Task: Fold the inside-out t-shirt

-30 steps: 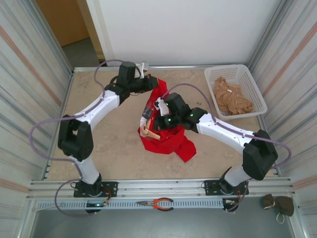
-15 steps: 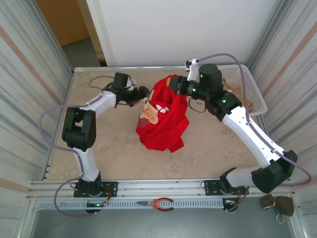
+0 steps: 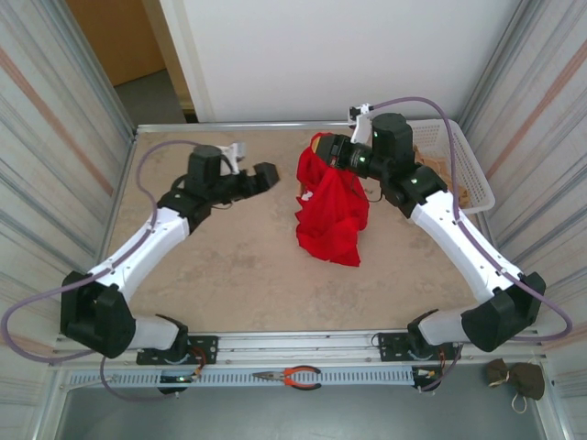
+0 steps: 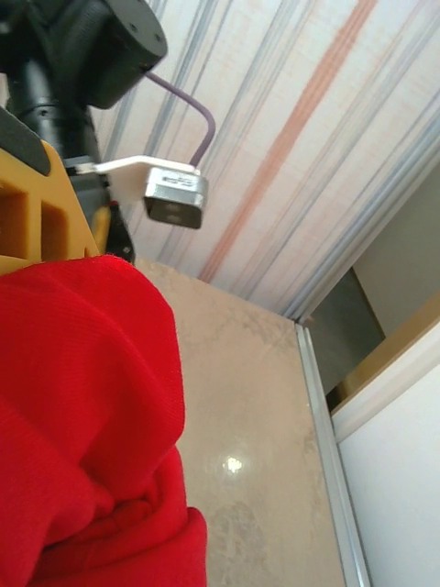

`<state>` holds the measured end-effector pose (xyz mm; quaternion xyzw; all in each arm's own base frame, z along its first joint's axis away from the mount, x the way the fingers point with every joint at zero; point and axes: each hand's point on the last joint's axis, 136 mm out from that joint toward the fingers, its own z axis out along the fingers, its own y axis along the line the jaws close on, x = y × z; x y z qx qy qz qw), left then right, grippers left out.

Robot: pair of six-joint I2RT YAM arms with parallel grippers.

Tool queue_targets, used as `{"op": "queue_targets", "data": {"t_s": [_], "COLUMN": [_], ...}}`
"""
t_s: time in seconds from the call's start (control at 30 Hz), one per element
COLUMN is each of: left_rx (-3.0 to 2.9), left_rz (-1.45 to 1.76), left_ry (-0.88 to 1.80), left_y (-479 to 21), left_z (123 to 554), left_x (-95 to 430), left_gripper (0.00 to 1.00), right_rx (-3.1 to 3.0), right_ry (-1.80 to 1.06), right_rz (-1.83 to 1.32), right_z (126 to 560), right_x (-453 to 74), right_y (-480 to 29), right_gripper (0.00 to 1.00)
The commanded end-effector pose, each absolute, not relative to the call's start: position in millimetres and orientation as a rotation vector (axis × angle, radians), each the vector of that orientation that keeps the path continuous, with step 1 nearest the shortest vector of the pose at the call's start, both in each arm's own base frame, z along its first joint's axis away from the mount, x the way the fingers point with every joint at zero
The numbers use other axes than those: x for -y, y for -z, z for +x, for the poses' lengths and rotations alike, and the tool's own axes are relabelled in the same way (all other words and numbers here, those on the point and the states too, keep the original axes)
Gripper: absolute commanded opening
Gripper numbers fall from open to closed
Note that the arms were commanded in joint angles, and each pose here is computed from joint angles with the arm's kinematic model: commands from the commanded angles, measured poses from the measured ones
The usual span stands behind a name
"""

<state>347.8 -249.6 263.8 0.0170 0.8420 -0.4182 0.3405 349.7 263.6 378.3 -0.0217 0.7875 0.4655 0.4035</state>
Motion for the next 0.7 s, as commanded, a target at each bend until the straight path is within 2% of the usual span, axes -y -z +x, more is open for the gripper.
{"op": "queue_targets", "data": {"t_s": [0.0,0.17,0.37,0.43,0.47,0.53,0.6,0.67], "left_rx": [-2.199,-2.285,-2.398,-2.392,-2.388,-2.338,-2.258,-2.153], "left_rz": [0.119,0.131,0.173,0.175,0.178,0.195,0.201,0.223], "left_ry": [0.956,0.923,0.890,0.887,0.892,0.958,1.016,1.115], "left_y": [-262.0,-230.1,-191.1,-188.7,-189.8,-209.3,-243.1,-292.1], "left_z": [353.9,370.9,378.4,379.8,381.3,383.9,385.3,380.4], "left_x": [266.7,291.8,309.8,308.6,307.9,307.2,302.3,299.7], "left_gripper": [0.93,0.91,0.71,0.59,0.48,0.21,0.01,0.00], "right_rx": [-1.927,-1.916,-1.881,-1.867,-1.861,-1.842,-1.838,-1.834], "right_ry": [-1.257,-1.278,-1.281,-1.275,-1.276,-1.278,-1.269,-1.243], "right_rz": [-0.101,-0.111,-0.100,-0.089,-0.081,-0.061,-0.039,0.003], "right_z": [335.8,325.9,320.2,320.7,321.3,322.7,324.2,328.5], "right_x": [-269.5,-271.3,-263.0,-255.9,-252.4,-243.2,-234.1,-220.8], "right_y": [-395.5,-399.0,-413.8,-419.1,-421.0,-426.9,-426.1,-421.6], "right_gripper": [0.00,0.00,0.00,0.00,0.00,0.00,0.00,0.00]}}
